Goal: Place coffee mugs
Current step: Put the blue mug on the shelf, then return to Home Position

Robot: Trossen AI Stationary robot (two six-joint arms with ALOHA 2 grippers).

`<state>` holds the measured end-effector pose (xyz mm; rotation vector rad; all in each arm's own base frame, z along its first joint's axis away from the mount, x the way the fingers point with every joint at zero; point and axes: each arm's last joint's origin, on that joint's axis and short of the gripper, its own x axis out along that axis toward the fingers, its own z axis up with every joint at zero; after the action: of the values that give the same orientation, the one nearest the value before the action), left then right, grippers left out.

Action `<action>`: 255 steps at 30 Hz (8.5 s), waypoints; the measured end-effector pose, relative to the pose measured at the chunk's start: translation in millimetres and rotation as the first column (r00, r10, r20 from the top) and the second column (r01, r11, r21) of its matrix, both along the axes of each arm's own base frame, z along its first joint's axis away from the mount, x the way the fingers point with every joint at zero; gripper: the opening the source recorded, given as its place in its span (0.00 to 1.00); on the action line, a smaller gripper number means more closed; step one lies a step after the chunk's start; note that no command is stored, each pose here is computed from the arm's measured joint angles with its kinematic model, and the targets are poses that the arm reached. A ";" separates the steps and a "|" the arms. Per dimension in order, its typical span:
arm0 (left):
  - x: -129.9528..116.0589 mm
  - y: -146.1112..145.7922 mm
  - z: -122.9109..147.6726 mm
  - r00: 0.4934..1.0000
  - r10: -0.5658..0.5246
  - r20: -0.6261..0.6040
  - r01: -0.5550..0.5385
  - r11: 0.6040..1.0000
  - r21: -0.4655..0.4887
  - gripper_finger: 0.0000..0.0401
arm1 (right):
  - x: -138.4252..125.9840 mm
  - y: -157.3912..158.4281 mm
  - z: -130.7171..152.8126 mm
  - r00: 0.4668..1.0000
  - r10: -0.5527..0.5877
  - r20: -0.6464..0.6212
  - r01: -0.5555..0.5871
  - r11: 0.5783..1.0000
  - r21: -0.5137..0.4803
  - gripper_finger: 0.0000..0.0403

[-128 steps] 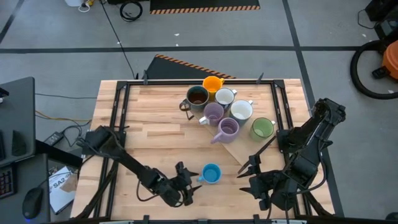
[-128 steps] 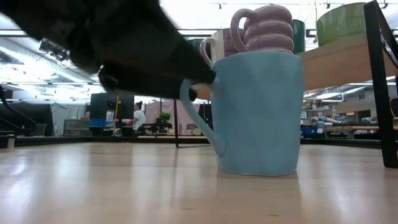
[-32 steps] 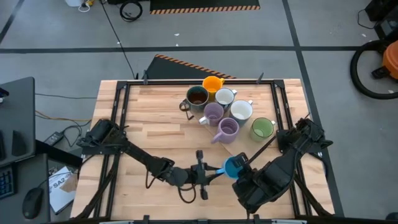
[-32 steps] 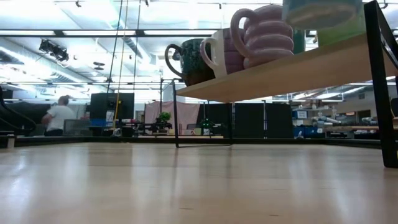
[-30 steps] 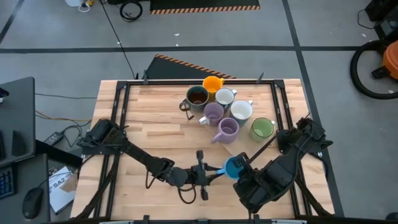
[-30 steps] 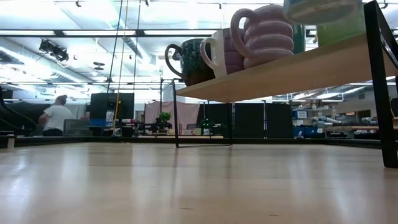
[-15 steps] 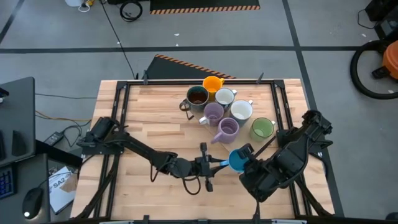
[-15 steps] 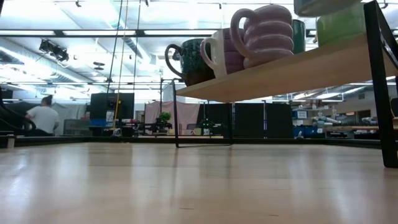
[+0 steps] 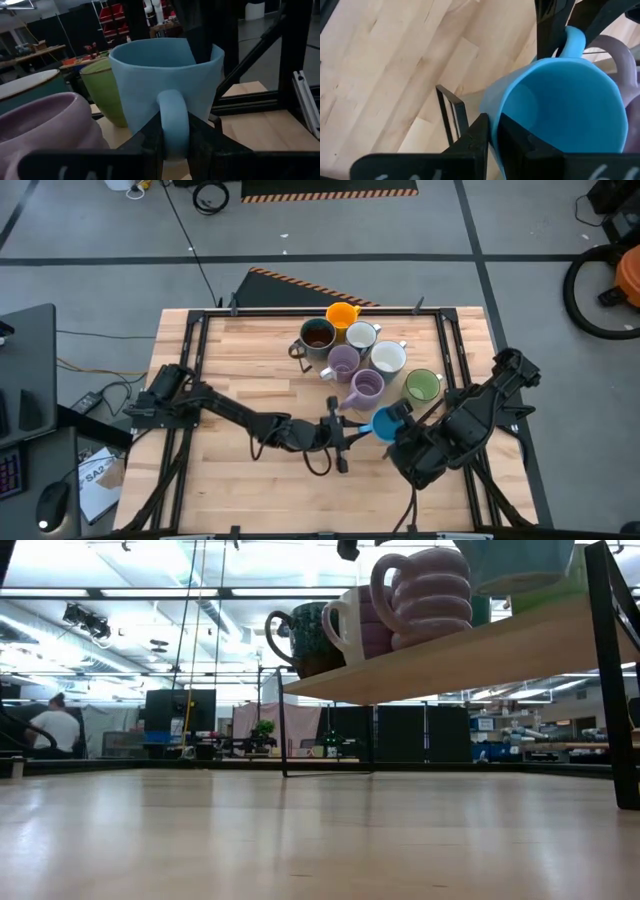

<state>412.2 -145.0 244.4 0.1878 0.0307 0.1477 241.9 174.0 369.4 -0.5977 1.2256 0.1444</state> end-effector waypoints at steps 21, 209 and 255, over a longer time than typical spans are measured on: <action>11.6 13.5 -16.0 1.000 -0.019 -0.019 0.017 0.996 -0.084 0.16 | -6.5 -25.2 -9.9 0.996 -0.001 -0.088 0.008 0.996 0.083 0.10; -308.2 112.0 -56.0 0.992 0.025 0.126 0.011 0.961 -0.275 0.09 | -190.4 -98.4 -170.3 0.368 -0.225 0.902 -0.878 0.235 0.417 0.37; -309.9 102.3 -45.8 0.931 -0.253 0.262 0.352 0.814 -0.463 0.10 | -189.5 -97.2 -175.1 0.360 -0.189 0.913 -0.877 0.265 0.401 0.37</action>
<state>102.3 -42.7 198.6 -0.3509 -0.1516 -0.1686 52.4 76.8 194.3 0.1177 -0.2932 0.8802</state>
